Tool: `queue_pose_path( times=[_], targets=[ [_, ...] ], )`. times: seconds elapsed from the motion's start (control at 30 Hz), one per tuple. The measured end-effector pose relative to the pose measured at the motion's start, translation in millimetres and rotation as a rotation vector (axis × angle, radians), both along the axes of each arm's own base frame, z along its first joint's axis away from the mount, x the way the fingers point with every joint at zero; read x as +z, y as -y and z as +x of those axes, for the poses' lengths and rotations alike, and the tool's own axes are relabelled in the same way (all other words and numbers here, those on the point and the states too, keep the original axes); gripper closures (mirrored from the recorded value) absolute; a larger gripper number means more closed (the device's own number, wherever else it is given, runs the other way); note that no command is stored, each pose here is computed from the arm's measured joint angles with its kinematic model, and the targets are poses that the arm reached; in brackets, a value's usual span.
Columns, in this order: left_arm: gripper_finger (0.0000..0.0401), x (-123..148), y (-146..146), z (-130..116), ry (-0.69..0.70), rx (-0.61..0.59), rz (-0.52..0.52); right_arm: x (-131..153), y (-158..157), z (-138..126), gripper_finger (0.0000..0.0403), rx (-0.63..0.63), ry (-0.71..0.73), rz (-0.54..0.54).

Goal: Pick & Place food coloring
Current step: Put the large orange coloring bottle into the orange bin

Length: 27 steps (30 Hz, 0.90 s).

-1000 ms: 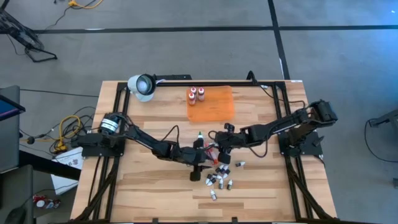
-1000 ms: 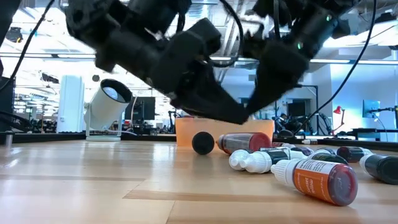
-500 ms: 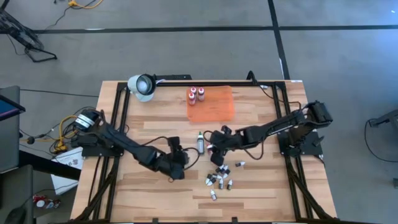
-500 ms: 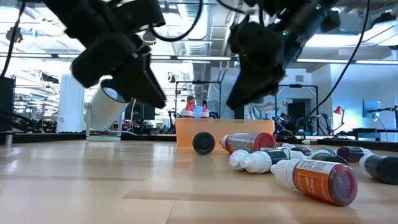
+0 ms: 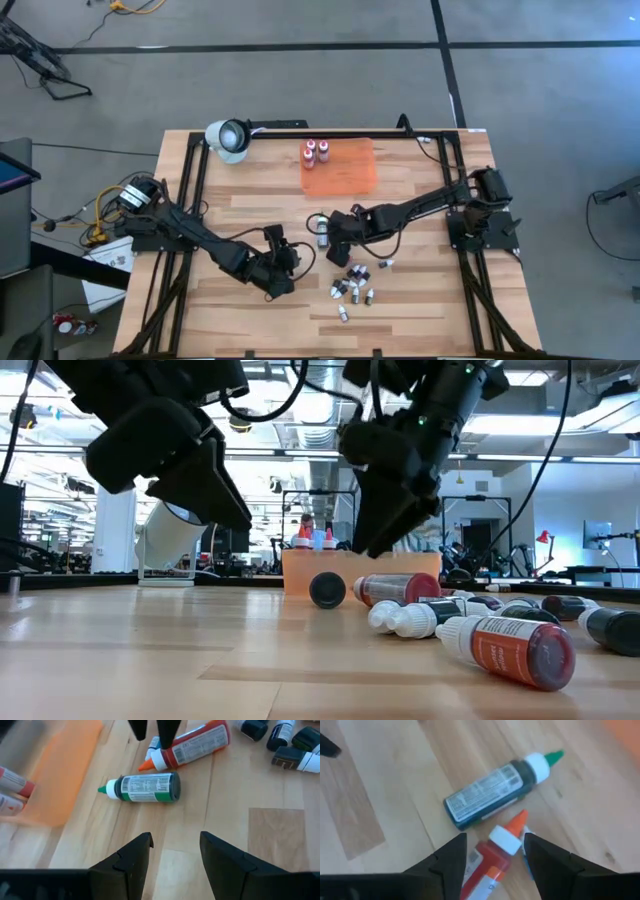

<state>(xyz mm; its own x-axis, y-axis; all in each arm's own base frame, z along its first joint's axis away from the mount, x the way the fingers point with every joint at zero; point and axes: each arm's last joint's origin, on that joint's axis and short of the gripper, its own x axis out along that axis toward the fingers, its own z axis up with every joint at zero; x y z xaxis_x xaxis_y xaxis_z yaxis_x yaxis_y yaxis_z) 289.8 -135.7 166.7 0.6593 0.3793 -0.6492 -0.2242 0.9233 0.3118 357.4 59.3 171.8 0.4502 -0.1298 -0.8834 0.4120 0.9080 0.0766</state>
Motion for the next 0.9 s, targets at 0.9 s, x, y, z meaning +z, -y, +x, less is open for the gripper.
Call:
queue_pose_path(
  times=[0.9],
  targets=[
    [0.0232, 3, 9, 2, 0.087, 0.023, -0.094, -37, -2, 4, 0.021, 0.014, -0.222, 0.124]
  ],
)
